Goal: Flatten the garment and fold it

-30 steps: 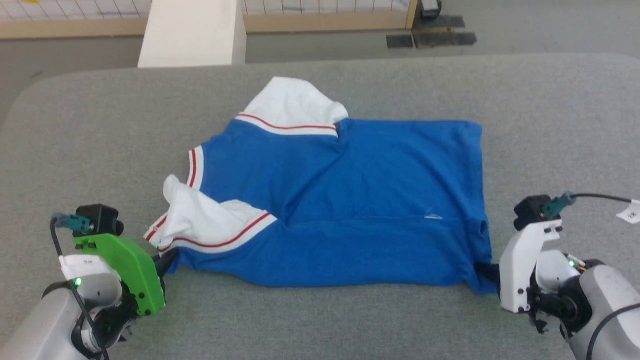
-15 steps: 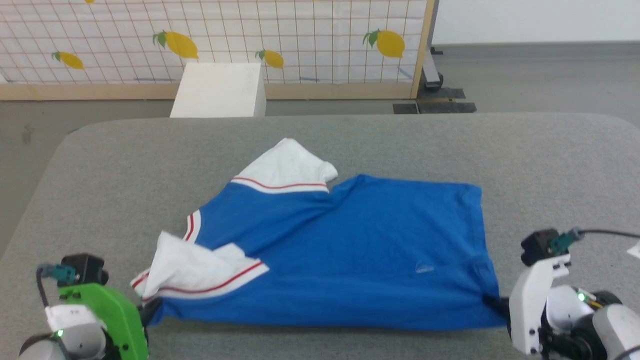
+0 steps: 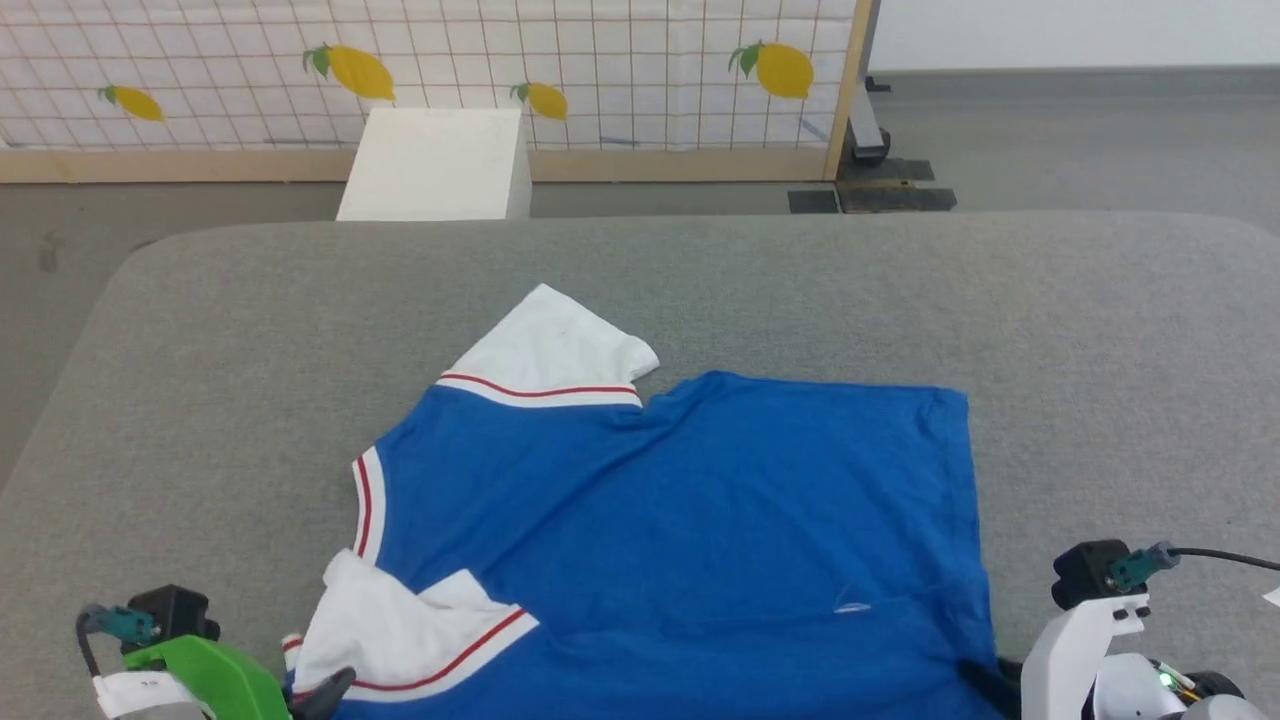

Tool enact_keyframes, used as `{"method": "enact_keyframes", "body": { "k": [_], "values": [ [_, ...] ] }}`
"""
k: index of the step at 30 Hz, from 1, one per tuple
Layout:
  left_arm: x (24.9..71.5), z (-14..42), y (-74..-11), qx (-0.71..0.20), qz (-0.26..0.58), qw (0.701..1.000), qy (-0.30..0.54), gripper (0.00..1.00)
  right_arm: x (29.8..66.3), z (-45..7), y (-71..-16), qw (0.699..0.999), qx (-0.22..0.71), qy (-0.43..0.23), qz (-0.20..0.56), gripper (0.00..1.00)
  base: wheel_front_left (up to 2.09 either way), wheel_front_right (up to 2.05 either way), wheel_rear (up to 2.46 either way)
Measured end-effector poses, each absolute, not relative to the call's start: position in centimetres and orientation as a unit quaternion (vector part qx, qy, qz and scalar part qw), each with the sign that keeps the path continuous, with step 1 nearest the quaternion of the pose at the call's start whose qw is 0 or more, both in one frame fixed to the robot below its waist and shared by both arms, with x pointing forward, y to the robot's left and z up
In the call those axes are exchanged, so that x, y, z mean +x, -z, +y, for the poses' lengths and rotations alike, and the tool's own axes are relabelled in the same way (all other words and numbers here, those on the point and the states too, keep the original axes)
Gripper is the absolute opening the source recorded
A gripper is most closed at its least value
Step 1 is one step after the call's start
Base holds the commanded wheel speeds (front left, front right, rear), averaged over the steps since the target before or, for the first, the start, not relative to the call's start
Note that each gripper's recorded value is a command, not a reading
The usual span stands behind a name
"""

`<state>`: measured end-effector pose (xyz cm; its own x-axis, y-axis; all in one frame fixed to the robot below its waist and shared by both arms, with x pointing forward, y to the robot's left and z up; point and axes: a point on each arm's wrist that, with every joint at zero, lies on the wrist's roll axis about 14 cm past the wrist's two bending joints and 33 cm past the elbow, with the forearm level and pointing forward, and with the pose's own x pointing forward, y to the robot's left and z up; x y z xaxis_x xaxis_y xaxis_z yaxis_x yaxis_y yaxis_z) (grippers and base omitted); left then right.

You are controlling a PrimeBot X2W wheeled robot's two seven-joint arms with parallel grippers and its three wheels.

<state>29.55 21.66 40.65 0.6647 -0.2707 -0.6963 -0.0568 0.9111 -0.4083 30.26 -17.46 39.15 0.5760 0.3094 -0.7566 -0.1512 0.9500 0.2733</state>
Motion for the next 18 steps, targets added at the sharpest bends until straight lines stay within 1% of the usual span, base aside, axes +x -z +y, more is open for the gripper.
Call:
{"method": "enact_keyframes", "body": {
  "k": [2,4,11,14,18],
  "values": [
    [30.4,21.6,-41.0,-0.201,0.396,0.894,0.063,1.0,30.8,-17.5,-39.6,0.895,0.09,-0.127,0.418,1.0,0.0,0.0,0.0],
    [31.5,21.6,-41.8,-0.2,0.377,0.902,0.069,1.0,31.7,-17.9,-40.6,0.914,0.084,-0.121,0.377,1.0,0.0,0.0,0.0],
    [36.4,21.1,-46.1,-0.164,0.292,0.938,0.089,1.0,34.1,-18.8,-44.5,0.964,0.069,-0.085,0.243,1.0,0.0,0.0,0.0],
    [38.8,20.9,-48.1,-0.141,0.253,0.953,0.089,1.0,34.9,-19.2,-46.4,0.978,0.063,-0.069,0.188,1.0,0.0,0.0,0.0],
    [42.7,20.6,-50.9,-0.131,0.2,0.967,0.089,1.0,36.1,-19.0,-48.6,0.988,0.062,-0.057,0.129,1.0,0.0,0.0,0.0]
  ]
}}
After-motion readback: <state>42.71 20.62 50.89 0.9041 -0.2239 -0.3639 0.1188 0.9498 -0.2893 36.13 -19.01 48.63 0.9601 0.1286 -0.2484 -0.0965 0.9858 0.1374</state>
